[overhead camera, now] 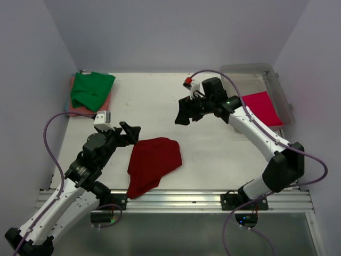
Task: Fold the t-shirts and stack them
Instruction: Move the tshirt to the center of the board
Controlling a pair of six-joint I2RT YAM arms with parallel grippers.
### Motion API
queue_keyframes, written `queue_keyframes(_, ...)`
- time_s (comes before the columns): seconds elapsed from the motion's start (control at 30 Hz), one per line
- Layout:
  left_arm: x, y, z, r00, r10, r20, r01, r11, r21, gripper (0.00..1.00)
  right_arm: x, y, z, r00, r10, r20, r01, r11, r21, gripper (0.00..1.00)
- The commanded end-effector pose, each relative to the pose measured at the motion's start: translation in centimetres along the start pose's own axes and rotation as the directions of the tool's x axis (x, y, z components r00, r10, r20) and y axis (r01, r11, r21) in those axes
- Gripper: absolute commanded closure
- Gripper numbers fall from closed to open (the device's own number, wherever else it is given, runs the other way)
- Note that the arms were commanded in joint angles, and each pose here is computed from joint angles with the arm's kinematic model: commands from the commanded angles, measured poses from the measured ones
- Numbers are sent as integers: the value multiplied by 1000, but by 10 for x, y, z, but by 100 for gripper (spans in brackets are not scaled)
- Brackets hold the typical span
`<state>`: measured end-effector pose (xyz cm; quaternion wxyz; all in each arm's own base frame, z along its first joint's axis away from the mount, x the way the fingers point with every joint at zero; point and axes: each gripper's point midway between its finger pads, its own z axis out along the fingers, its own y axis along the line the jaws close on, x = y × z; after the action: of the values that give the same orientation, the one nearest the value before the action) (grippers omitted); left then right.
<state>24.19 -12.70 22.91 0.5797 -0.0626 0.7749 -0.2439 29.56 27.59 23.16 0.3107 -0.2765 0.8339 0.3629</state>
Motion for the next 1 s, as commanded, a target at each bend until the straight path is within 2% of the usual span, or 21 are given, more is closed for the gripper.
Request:
queue_keyframes(0.0, -17, 4, -5, 999, -26, 44, 28, 998, -51, 0, 10, -65, -12, 996, 80, -45, -57, 926, 373, 23)
queue_keyframes(0.07, -14, 6, -3, 999, -21, 32, 23, 998, -64, 0, 10, -69, -13, 995, 95, -33, -74, 913, 401, 23)
queue_keyframes(0.17, -9, 12, 0, 1000, -21, 5, 22, 994, -110, 0, 9, -57, -11, 995, 96, -17, -83, 925, 371, 23)
queue_keyframes(0.27, 1, 19, 5, 998, -18, -55, 9, 987, -162, 0, 16, -22, 1, 996, 91, -18, -85, 971, 224, 24)
queue_keyframes(0.4, 2, 11, 10, 997, -17, -71, 7, 992, -129, 0, 64, 8, 28, 990, 87, -106, -69, 984, 167, 24)
queue_keyframes(0.5, 6, 0, 12, 993, -14, -118, 4, 996, -88, 0, 108, 7, 42, 976, 123, -179, -85, 976, 202, 25)
queue_keyframes(0.53, 13, -2, 12, 986, 7, -164, -19, 997, -72, 0, 119, 5, 44, 972, 134, -195, -91, 972, 217, 25)
queue_keyframes(0.57, 20, -24, 9, 973, 25, -229, -16, 999, 42, 4, 137, -5, 44, 963, 159, -216, -100, 960, 262, 25)
queue_keyframes(0.6, 24, -31, 7, 961, 39, -273, -18, 997, 78, 8, 144, -8, 44, 962, 166, -217, -102, 955, 277, 26)
queue_keyframes(0.63, 44, -31, 4, 924, 66, -376, -34, 995, 90, 11, 148, -12, 42, 961, 173, -215, -105, 950, 296, 26)
queue_keyframes(0.67, 54, -44, -3, 894, 84, -440, -12, 986, 166, 13, 152, -18, 38, 963, 174, -206, -99, 939, 330, 26)
queue_keyframes(0.73, 74, -40, -13, 843, 111, -526, -27, 986, 165, 14, 152, -26, 28, 965, 184, -187, -100, 917, 386, 25)
queue_keyframes(0.87, 106, -35, -26, 761, 172, -626, -69, 980, 186, 14, 129, -50, -11, 975, 222, -18, -169, 792, 586, 22)
queue_keyframes(0.9, 121, -38, -27, 725, 197, -660, -80, 976, 204, 15, 123, -55, -25, 976, 215, 21, -181, 759, 626, 21)
queue_keyframes(0.97, 139, -37, -24, 698, 230, -679, -129, 972, 197, 16, 114, -54, -35, 975, 212, 65, -205, 748, 631, 21)
